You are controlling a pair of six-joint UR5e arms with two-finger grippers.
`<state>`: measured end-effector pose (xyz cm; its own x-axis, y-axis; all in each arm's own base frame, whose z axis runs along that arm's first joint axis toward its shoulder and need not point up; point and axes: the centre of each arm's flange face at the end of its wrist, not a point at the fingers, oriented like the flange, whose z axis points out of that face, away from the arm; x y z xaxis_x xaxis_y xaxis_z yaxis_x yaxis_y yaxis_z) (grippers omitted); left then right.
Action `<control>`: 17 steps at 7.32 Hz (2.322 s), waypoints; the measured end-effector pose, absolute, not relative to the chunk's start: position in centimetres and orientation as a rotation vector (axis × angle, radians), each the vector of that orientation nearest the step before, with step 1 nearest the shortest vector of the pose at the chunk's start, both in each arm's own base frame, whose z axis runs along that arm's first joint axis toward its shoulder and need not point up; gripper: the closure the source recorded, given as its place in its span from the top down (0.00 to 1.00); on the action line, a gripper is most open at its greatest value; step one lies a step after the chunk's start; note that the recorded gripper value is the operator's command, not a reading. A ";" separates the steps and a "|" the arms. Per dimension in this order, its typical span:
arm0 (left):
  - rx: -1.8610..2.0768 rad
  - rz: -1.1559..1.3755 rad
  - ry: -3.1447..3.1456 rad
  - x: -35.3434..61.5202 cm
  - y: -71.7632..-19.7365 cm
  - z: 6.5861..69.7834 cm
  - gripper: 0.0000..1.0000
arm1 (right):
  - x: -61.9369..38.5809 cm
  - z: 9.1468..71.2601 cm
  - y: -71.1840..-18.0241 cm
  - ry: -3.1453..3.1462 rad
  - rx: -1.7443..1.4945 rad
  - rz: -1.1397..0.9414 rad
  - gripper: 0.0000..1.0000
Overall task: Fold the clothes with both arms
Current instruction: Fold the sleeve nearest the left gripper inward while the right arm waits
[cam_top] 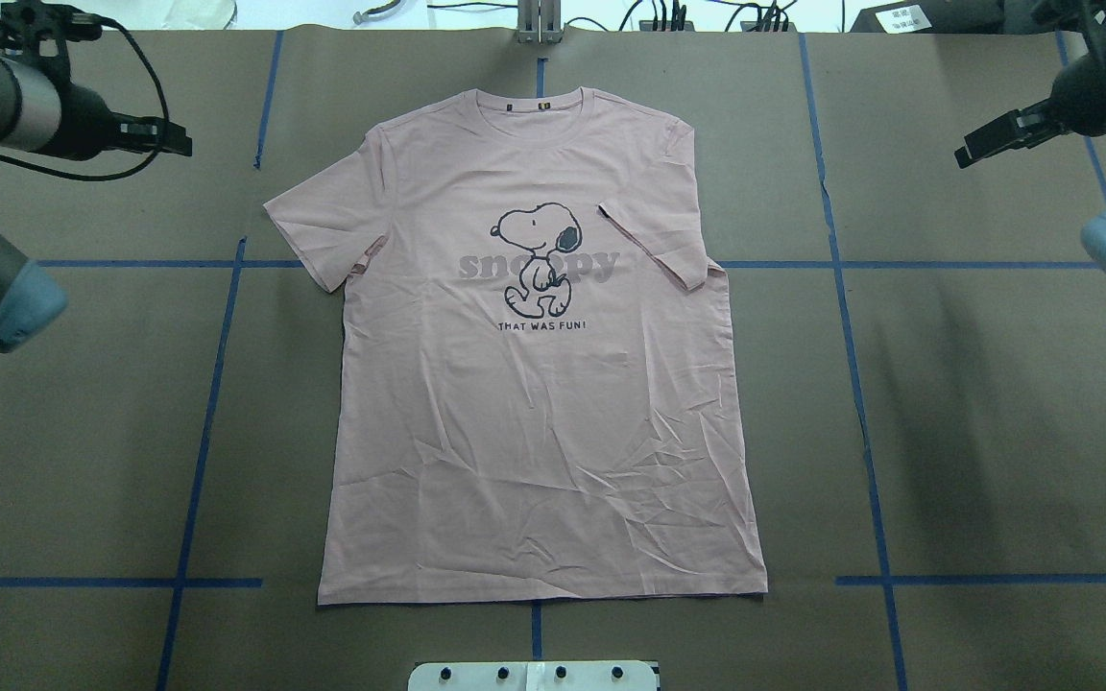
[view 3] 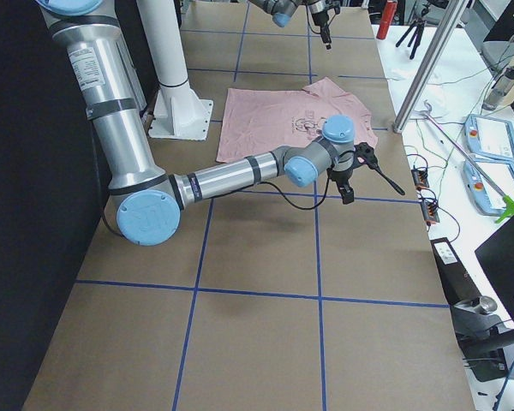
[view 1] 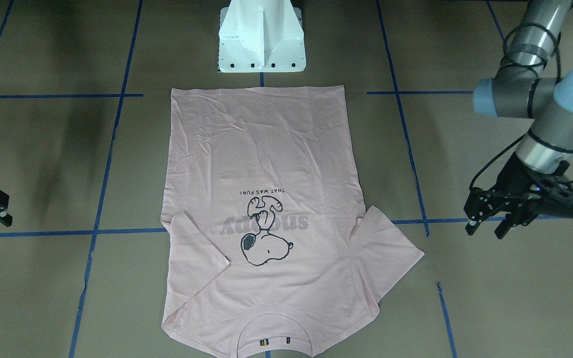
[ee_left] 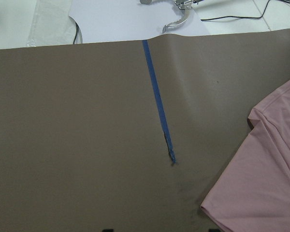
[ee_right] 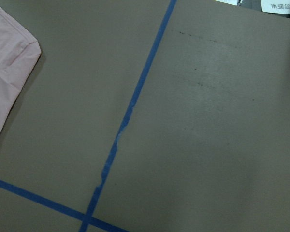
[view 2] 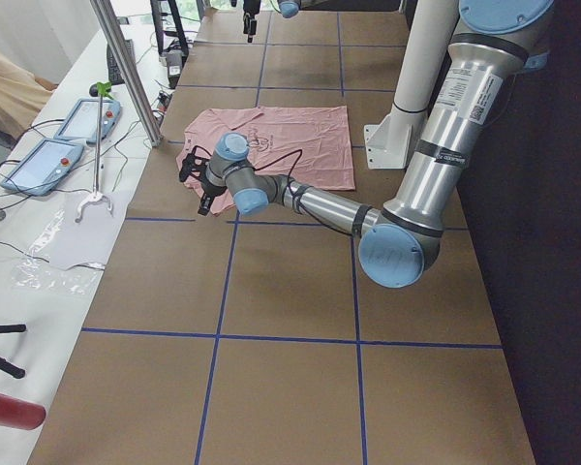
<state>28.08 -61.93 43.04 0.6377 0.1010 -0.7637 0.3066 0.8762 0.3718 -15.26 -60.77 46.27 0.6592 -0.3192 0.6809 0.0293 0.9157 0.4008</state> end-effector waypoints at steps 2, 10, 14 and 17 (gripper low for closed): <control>0.505 -0.183 0.849 35.0 -63.2 43.5 0.61 | -14.8 46.8 -60.6 -0.828 0.374 -0.205 1.00; 0.515 -0.191 0.856 40.4 -62.9 45.6 0.54 | -14.6 47.3 -60.5 -0.824 0.368 -0.203 1.00; 0.503 -0.173 0.866 41.9 -61.7 45.8 0.32 | -14.6 47.4 -60.3 -0.824 0.365 -0.199 1.00; 0.505 -0.164 0.866 42.0 -61.4 45.8 0.00 | -14.6 47.4 -60.4 -0.824 0.365 -0.197 1.00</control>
